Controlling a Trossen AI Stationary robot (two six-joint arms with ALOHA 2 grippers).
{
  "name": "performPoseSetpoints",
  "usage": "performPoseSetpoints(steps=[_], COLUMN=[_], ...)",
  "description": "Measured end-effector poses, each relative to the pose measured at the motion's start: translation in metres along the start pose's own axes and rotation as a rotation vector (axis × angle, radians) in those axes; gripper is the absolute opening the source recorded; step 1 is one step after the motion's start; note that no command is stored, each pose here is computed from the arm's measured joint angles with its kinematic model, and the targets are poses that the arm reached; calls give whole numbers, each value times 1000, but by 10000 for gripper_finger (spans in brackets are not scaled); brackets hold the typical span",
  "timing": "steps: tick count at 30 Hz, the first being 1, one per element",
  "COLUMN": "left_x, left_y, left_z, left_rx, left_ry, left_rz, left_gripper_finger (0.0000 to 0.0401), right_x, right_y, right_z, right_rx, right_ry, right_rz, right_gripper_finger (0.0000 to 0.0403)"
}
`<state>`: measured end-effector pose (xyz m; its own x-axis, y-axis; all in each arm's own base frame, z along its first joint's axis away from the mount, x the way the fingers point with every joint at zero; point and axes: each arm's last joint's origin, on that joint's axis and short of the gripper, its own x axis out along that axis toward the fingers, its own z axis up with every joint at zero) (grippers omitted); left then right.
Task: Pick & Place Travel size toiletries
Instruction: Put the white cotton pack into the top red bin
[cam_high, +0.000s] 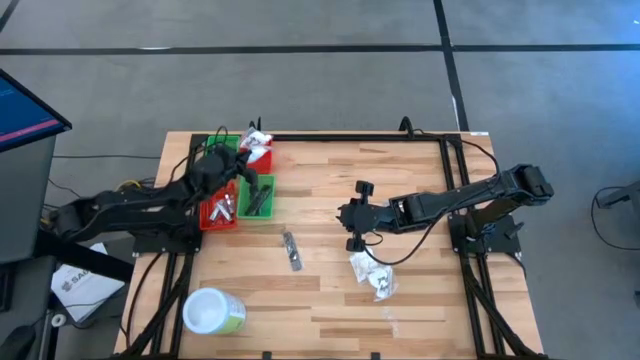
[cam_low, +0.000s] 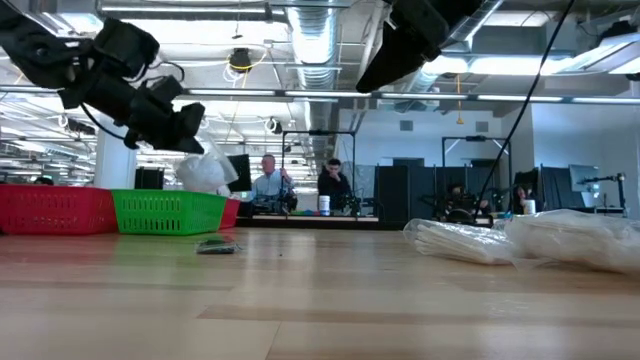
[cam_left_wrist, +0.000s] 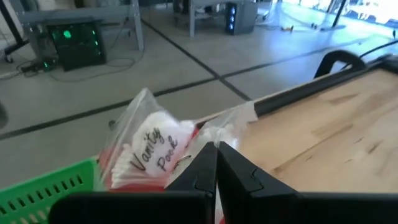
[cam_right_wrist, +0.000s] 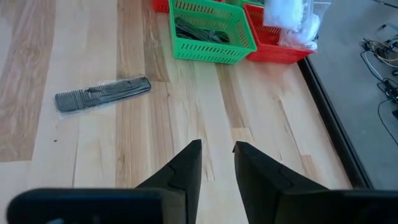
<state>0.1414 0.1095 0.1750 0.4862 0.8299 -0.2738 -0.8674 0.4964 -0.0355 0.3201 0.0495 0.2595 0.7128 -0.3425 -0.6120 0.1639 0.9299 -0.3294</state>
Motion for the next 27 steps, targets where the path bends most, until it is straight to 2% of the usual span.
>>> performPoseSetpoints(steps=[15, 19, 27], left_x=[31, 37, 44], left_y=[21, 25, 33], left_z=[-12, -13, -18], left_rx=[28, 29, 49], left_ry=[59, 48, 73], left_rz=[26, 1, 21], left_gripper_finger=[0, 0, 0], right_x=[0, 0, 0], right_y=[0, 0, 0], right_z=[0, 0, 0], right_rx=[8, 9, 10], right_ry=[0, -2, -4], right_rz=[0, 0, 0], right_gripper_finger=[87, 87, 87])
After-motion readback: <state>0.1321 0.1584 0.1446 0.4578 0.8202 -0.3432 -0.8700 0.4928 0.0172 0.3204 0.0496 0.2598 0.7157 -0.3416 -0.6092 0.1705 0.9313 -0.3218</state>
